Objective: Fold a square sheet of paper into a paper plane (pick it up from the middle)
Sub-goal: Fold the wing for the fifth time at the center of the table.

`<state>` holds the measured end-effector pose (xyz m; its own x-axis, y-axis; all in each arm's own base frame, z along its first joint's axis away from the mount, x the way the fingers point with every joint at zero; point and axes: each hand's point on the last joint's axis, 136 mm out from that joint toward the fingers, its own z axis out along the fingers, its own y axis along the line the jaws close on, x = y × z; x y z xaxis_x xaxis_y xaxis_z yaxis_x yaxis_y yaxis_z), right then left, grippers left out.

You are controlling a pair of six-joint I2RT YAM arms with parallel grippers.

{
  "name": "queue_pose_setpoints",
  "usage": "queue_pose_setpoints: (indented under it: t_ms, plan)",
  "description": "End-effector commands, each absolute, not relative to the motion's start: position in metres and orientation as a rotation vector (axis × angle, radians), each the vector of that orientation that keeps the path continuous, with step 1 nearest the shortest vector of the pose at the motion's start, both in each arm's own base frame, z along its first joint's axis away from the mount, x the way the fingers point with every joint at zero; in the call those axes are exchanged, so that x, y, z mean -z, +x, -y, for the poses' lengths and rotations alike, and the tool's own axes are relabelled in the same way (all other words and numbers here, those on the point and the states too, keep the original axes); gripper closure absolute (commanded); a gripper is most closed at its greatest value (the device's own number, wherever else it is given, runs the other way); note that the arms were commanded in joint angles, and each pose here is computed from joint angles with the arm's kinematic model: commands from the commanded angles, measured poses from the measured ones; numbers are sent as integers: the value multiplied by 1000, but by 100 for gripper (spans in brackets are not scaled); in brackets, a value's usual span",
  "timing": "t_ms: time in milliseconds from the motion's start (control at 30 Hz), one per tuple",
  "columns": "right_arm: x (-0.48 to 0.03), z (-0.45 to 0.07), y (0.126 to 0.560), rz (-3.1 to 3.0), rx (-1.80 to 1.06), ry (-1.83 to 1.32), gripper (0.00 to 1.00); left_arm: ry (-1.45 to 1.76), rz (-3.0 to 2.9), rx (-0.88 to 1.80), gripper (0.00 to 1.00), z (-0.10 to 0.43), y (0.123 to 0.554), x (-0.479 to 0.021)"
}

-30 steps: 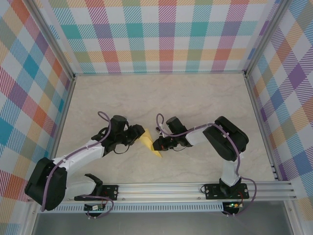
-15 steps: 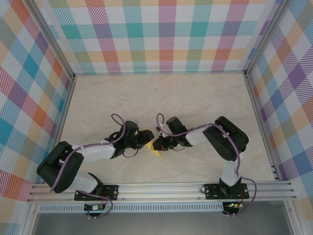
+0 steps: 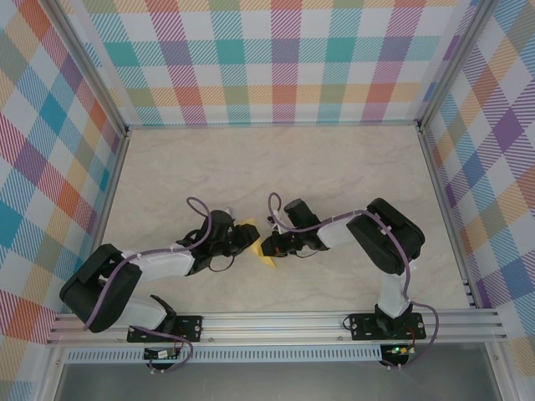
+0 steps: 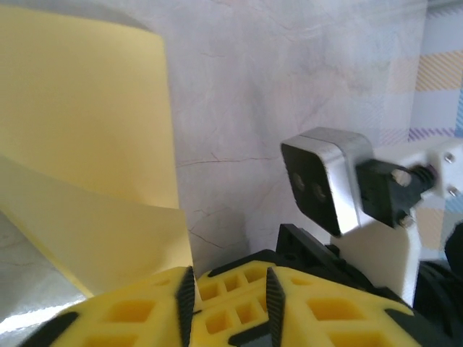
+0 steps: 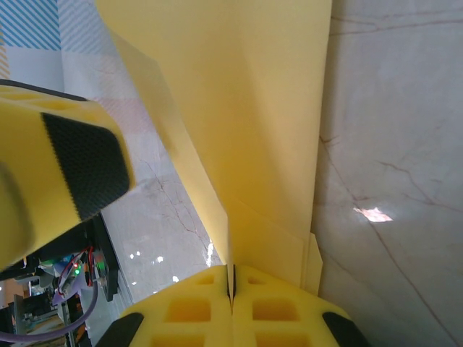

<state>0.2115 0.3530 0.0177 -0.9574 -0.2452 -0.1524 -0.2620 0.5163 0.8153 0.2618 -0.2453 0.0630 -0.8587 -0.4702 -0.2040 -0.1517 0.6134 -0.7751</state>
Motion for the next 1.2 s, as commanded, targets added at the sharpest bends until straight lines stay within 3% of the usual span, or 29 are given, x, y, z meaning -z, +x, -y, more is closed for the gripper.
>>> queue_pose_setpoints:
  t_ms: [0, 833, 1167]
  plan:
    - [40, -322, 189, -2975, -1242, -345, 100, -495, -2420, 1154, 97, 252, 267, -68]
    - [44, -319, 188, -2997, -1221, -327, 100, -528, -2500, 1080, 100, 246, 262, -43]
    - [28, -326, 191, -2967, -1260, -381, 99, -592, -2645, 900, 100, 234, 254, -2]
